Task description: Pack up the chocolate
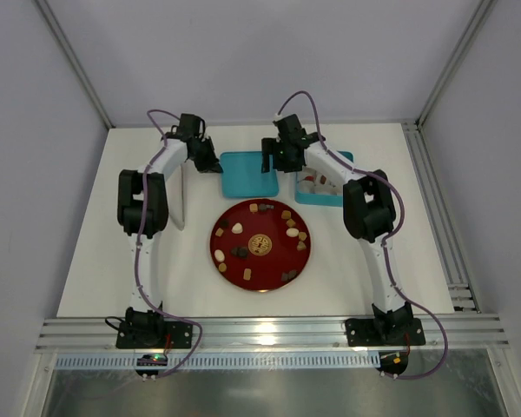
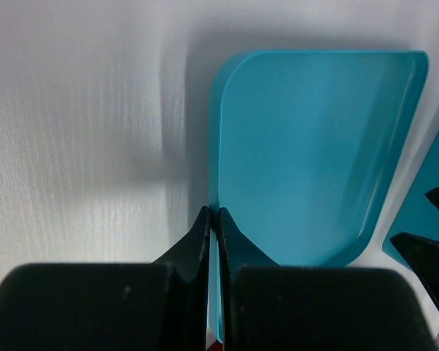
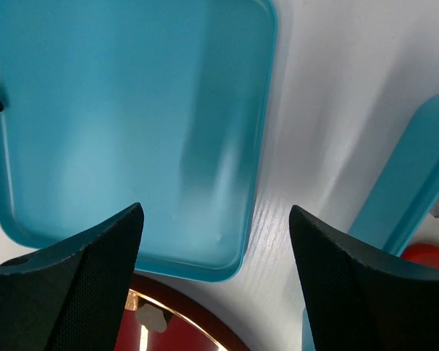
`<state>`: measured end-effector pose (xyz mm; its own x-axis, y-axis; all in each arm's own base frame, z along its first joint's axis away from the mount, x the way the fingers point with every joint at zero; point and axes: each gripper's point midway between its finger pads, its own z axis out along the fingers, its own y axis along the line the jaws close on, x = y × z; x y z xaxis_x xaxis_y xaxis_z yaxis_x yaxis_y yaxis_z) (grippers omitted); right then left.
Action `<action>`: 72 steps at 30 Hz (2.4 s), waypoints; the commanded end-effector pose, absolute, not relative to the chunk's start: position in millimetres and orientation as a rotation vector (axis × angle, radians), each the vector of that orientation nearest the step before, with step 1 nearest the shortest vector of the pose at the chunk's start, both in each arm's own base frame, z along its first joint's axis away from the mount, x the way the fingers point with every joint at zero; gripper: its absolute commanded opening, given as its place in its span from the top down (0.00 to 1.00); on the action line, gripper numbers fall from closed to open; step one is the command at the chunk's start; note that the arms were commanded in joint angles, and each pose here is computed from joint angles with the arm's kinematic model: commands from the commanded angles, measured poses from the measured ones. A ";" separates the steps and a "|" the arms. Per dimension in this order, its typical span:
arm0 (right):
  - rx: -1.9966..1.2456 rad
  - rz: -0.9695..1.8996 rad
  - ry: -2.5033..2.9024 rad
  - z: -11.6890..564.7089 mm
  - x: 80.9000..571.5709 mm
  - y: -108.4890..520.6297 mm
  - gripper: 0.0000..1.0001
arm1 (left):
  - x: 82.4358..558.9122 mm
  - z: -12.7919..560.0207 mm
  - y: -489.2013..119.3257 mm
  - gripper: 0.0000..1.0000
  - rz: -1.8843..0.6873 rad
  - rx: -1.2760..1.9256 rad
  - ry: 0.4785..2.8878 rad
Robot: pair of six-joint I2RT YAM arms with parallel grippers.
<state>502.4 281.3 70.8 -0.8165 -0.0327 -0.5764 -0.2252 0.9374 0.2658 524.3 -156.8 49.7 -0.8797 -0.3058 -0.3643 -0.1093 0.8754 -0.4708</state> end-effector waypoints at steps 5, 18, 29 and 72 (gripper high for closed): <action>-0.165 0.438 2.481 74.7 514.7 291.3 0.24 | 541.2 113.2 -159.3 1.00 -0.741 -0.271 2.464; -0.150 0.471 2.468 70.0 522.8 299.3 0.30 | 538.7 126.5 -154.7 1.00 -0.793 -0.263 2.445; -0.108 0.625 2.453 81.6 518.9 304.8 0.25 | 537.5 136.9 -155.3 1.00 -0.854 -0.268 2.419; 0.006 1.459 2.086 213.6 475.2 315.1 0.96 | 502.3 192.8 -182.4 0.97 -0.940 -0.061 2.306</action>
<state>485.7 310.9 156.7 -0.8629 0.3286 -0.3841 -0.2127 0.4533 0.8656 504.8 -174.3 141.0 -0.8536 -0.2950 -0.4293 0.0597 0.7634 -0.6432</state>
